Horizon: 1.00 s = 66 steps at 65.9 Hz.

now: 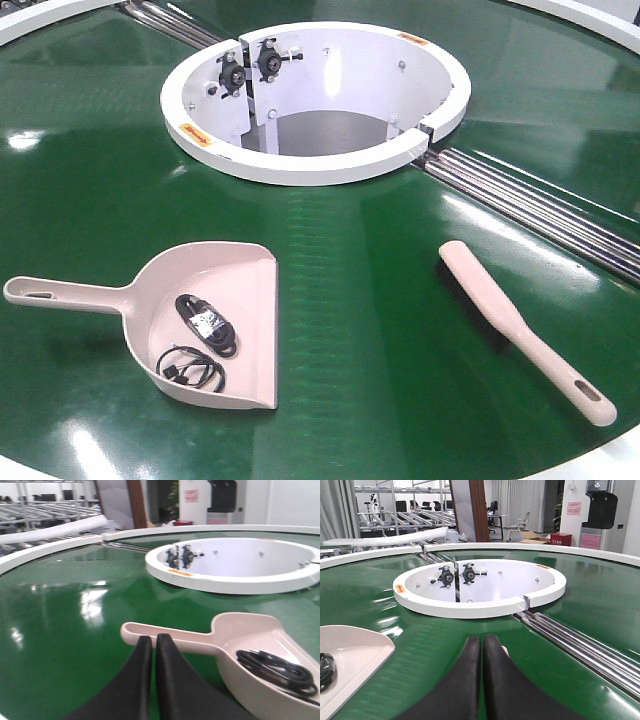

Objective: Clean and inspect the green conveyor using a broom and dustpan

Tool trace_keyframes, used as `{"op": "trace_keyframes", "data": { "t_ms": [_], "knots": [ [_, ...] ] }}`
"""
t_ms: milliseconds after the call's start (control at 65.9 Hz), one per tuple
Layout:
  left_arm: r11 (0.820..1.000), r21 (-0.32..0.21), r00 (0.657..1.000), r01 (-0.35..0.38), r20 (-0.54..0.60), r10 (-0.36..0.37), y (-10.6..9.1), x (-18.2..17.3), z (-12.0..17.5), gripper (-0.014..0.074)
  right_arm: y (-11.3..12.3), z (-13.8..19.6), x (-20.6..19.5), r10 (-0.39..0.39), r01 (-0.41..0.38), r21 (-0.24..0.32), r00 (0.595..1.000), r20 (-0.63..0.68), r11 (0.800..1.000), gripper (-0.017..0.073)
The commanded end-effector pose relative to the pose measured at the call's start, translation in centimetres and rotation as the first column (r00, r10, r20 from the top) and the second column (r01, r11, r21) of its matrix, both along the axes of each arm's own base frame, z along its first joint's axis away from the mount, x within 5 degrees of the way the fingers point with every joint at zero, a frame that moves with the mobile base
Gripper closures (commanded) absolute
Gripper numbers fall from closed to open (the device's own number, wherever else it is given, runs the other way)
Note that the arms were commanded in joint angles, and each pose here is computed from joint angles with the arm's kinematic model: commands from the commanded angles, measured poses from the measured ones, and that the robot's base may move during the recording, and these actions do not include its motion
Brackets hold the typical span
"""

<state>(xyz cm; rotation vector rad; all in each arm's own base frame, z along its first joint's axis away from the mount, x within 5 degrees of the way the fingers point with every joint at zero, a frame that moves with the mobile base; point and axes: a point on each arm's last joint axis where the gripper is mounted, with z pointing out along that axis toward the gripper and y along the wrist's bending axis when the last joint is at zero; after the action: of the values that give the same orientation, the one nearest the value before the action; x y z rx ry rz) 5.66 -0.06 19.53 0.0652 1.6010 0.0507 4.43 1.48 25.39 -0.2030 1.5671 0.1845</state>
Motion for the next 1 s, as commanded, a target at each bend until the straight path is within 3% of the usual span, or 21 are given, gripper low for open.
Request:
{"op": "trace_keyframes", "data": {
  "t_ms": [0, 303, 425, 986],
  "knots": [
    [0.999, -0.026, 0.995, -0.037, 0.092, 0.039, 0.23, -0.09, 0.51, 0.0601, -0.21, 1.48, -0.02, -0.024, 0.023, 0.015, 0.996, 0.087, 1.000, 0.0568],
    [0.998, -0.028, 0.994, -0.053, 0.093, 0.055, 0.32, -0.08, 0.48, 0.0601, -0.21, 1.48, -0.02, -0.024, 0.023, 0.015, 0.996, 0.087, 1.000, 0.0568],
    [0.997, -0.058, 0.995, -0.042, 0.089, 0.047, 0.27, -0.08, 0.44, 0.0601, -0.21, 1.48, -0.02, -0.024, 0.023, 0.015, 0.996, 0.087, 1.000, 0.0568],
    [0.998, -0.058, 0.995, -0.022, 0.092, 0.027, 0.16, -0.09, 0.55, 0.0601, -0.21, 1.48, -0.02, -0.024, 0.023, 0.015, 0.996, 0.087, 1.000, 0.0568]
  ]
}}
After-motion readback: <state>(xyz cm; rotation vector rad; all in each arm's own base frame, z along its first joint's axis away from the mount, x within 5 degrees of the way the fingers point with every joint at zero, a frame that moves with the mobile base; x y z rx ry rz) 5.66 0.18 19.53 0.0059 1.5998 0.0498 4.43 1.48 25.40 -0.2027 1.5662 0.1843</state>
